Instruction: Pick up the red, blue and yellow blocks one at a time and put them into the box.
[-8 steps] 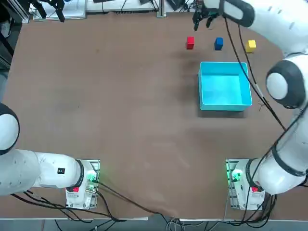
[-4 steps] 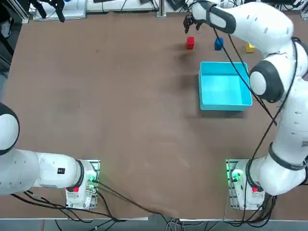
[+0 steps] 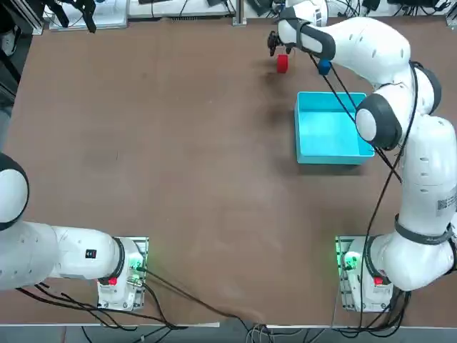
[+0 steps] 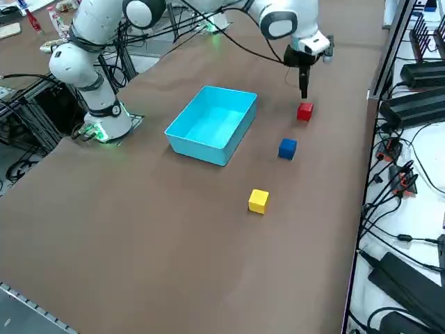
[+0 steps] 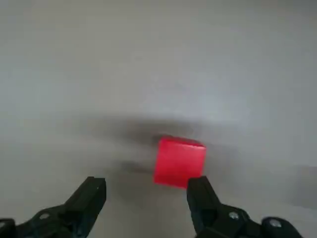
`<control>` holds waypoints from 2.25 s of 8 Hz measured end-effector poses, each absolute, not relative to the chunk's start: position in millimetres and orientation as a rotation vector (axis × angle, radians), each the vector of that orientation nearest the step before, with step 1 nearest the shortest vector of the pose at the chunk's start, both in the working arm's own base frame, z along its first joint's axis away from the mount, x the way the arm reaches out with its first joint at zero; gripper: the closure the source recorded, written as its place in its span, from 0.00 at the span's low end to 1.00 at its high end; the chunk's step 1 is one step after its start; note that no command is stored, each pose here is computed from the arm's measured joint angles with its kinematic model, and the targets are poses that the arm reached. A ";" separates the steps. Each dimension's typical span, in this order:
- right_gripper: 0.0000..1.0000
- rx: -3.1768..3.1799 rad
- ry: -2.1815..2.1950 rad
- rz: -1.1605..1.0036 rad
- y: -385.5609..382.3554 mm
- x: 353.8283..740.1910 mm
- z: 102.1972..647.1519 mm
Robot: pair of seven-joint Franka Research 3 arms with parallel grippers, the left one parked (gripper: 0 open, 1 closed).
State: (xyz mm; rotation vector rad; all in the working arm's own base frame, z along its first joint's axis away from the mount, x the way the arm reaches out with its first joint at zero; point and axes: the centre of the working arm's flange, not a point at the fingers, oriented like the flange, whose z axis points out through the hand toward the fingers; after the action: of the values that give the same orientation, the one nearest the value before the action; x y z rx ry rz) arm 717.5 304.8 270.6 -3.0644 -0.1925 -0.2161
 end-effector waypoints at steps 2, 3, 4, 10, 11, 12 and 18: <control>0.00 -3.087 -0.167 -0.219 294.2 722.9 258.6; 0.00 -3.098 -0.158 -0.216 292.2 723.5 252.5; 0.00 -3.106 -0.155 -0.218 293.3 723.1 244.7; 0.00 -3.123 -0.140 -0.256 294.9 723.4 208.5; 0.00 -3.126 -0.138 -0.252 293.9 723.3 204.5; 0.02 -3.127 -0.128 -0.250 293.9 723.1 201.4; 0.30 -3.135 -0.072 -0.210 292.6 723.4 240.8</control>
State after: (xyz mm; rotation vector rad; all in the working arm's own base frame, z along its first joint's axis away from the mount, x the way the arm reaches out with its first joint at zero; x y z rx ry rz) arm 723.4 292.6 240.8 -3.1354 -0.0718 -0.2103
